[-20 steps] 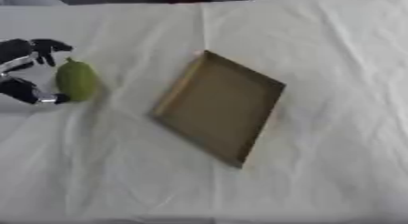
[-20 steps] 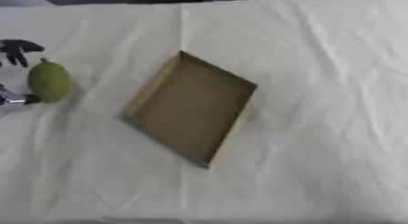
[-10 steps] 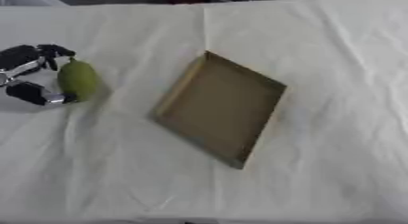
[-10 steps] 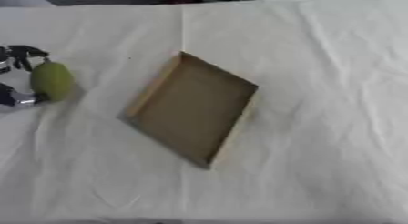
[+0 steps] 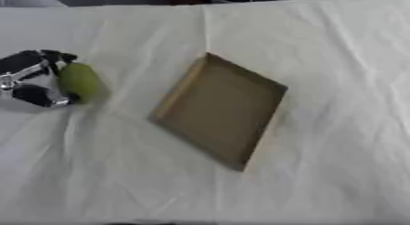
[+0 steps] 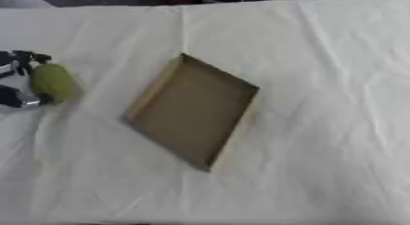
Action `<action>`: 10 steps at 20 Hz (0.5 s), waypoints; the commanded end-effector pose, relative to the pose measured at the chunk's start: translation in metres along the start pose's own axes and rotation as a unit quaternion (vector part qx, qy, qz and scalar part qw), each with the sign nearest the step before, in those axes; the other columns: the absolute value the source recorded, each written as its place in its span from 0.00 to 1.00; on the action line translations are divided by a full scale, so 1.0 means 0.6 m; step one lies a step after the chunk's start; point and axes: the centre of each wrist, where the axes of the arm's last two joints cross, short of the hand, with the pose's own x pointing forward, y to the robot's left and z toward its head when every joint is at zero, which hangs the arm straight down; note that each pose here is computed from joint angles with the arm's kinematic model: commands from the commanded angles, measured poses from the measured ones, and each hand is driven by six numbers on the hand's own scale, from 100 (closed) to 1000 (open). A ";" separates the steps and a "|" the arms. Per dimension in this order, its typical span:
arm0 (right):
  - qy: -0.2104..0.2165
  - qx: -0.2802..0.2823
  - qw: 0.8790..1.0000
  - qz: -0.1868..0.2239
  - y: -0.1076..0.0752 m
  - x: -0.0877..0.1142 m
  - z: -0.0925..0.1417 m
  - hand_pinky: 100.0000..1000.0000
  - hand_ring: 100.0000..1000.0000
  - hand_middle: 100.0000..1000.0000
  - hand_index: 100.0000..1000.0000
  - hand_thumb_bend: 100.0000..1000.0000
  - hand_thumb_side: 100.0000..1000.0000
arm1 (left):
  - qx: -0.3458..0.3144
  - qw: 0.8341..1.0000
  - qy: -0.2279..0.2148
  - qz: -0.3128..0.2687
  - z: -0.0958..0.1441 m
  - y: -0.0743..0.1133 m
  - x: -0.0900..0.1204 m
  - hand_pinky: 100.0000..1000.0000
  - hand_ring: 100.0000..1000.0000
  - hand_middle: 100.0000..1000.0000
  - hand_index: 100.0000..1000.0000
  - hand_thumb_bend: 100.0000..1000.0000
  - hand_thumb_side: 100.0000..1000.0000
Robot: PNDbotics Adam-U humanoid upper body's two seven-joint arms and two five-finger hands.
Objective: Pick up objects on the table and place them in the box.
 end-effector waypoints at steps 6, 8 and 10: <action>-0.013 -0.001 1.000 0.002 -0.007 0.009 -0.013 0.70 0.59 0.57 0.71 0.00 0.21 | 0.051 0.998 -0.020 -0.031 0.003 0.045 0.008 0.60 0.53 0.66 0.81 0.36 0.00; -0.013 -0.001 1.000 0.002 -0.007 0.009 -0.013 0.70 0.59 0.57 0.71 0.00 0.21 | 0.059 0.998 -0.022 -0.030 0.002 0.047 0.009 0.59 0.51 0.65 0.73 0.35 0.00; -0.012 -0.001 1.000 0.002 -0.007 0.009 -0.013 0.70 0.59 0.57 0.71 0.00 0.21 | 0.068 0.997 -0.024 -0.028 0.002 0.047 0.010 0.59 0.50 0.63 0.70 0.34 0.00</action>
